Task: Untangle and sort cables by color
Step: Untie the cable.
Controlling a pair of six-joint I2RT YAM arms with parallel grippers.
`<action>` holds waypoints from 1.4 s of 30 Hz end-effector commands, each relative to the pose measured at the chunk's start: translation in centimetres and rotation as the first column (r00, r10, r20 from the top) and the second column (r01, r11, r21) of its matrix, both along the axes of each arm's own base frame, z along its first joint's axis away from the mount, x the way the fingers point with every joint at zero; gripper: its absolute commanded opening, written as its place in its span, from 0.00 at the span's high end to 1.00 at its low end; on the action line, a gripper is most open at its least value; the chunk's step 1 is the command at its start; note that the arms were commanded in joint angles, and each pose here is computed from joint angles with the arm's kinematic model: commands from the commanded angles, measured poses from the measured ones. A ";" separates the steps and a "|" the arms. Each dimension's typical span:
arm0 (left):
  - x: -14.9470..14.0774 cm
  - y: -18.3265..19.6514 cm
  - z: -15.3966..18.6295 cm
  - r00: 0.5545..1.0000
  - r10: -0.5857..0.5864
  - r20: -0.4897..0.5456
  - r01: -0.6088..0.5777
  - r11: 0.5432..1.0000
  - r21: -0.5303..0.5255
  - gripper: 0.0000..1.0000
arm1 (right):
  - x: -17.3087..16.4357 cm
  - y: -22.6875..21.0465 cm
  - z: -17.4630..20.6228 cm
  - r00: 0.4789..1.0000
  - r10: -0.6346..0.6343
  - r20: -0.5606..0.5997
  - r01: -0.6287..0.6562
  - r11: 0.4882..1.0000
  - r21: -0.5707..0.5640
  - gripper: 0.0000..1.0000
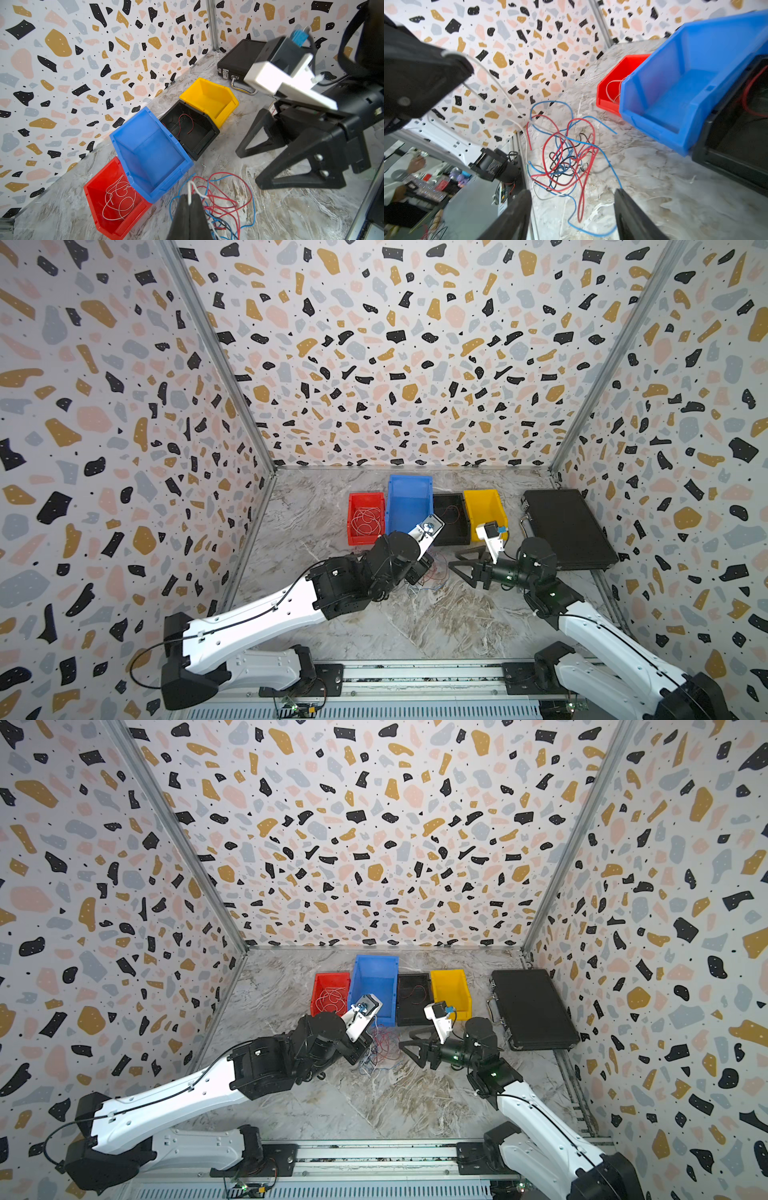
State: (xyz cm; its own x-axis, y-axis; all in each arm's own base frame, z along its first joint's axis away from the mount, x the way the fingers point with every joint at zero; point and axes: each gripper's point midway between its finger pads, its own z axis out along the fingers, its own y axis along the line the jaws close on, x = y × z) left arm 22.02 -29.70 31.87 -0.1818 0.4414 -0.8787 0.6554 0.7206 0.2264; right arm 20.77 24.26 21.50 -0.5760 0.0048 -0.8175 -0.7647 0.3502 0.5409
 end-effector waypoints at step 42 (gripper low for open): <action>4.0 12.8 2.9 0.923 0.381 -0.044 -0.379 0.887 -0.264 1.00 | 0.2 -5.9 4.0 0.943 -0.246 0.222 0.318 0.860 -0.398 1.00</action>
